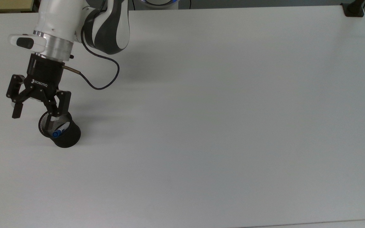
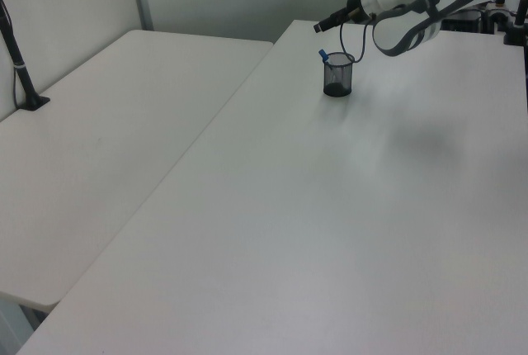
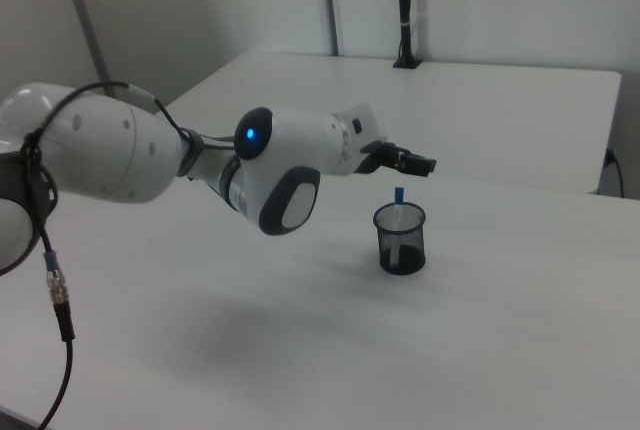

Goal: Insert the marker

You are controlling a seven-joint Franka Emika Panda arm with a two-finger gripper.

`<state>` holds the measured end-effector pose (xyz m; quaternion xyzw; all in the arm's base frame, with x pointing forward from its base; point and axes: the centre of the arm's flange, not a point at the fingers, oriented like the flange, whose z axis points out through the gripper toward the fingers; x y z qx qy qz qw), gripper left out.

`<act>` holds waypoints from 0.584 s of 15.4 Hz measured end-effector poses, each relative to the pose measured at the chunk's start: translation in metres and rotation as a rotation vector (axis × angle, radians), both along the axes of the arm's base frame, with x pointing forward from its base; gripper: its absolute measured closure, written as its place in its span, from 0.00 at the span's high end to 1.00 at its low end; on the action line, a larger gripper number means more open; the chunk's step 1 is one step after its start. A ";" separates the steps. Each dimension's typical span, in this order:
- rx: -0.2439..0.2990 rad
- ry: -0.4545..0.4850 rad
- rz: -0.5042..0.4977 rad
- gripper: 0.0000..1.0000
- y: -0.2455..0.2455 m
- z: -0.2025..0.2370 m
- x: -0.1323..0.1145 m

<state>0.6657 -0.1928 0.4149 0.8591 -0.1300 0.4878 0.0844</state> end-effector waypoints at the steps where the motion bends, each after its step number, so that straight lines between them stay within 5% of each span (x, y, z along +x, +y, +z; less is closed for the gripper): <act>1: 0.018 0.024 0.003 1.00 0.001 0.009 0.000; 4: 0.097 0.160 0.028 1.00 0.008 0.058 -0.008; 9: 0.219 0.402 0.098 1.00 0.033 0.149 -0.059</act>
